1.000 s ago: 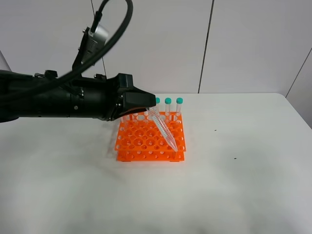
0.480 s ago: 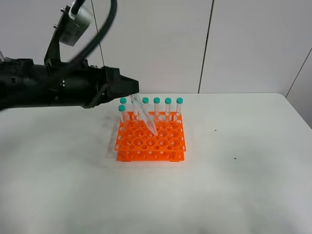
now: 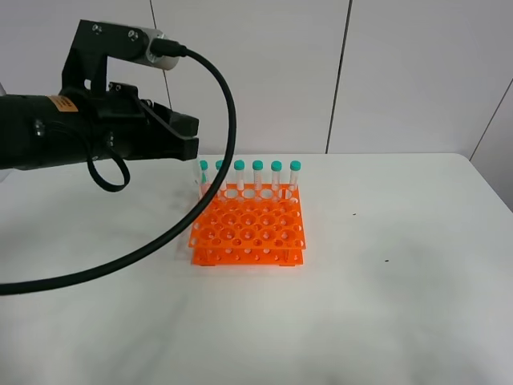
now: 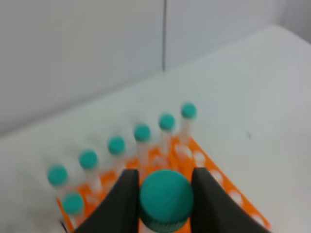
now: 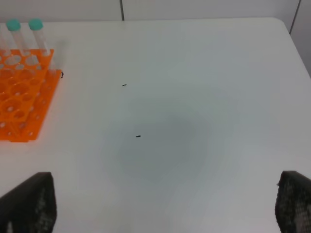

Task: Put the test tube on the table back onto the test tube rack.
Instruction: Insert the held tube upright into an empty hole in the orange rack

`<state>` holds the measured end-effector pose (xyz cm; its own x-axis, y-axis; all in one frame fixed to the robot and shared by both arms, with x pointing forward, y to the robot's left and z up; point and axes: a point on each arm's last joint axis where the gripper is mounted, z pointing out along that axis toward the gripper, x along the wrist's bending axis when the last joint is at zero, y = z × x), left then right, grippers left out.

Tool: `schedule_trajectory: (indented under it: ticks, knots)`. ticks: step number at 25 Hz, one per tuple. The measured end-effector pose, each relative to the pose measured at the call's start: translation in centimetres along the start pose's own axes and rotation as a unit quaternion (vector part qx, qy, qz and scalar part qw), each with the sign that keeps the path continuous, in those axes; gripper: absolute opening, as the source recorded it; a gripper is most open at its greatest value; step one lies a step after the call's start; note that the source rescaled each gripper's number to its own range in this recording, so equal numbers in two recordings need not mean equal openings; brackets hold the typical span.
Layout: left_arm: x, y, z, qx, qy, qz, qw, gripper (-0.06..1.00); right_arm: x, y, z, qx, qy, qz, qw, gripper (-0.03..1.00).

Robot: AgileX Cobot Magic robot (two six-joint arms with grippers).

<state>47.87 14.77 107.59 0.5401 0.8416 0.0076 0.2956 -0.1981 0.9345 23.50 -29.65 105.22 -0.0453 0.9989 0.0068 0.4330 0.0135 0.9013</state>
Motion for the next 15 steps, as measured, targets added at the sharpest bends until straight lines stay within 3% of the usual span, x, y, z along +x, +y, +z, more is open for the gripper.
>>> schedule_trajectory:
  ticks: [6,11,15]
  knots:
    - [-0.2,-1.9,4.0,-0.004,0.014,0.014,1.0,0.0,0.0,0.0,0.0,0.0,0.0,0.0,1.0,1.0]
    - [-2.3,-3.1,6.0,-0.016,-0.012,0.064,0.998,0.0,0.0,0.0,0.0,0.0,0.0,0.0,1.0,1.0]
    - [-3.2,-4.1,7.2,-0.005,-0.023,0.064,0.998,0.0,0.0,0.0,0.0,0.0,0.0,0.0,1.0,1.0]
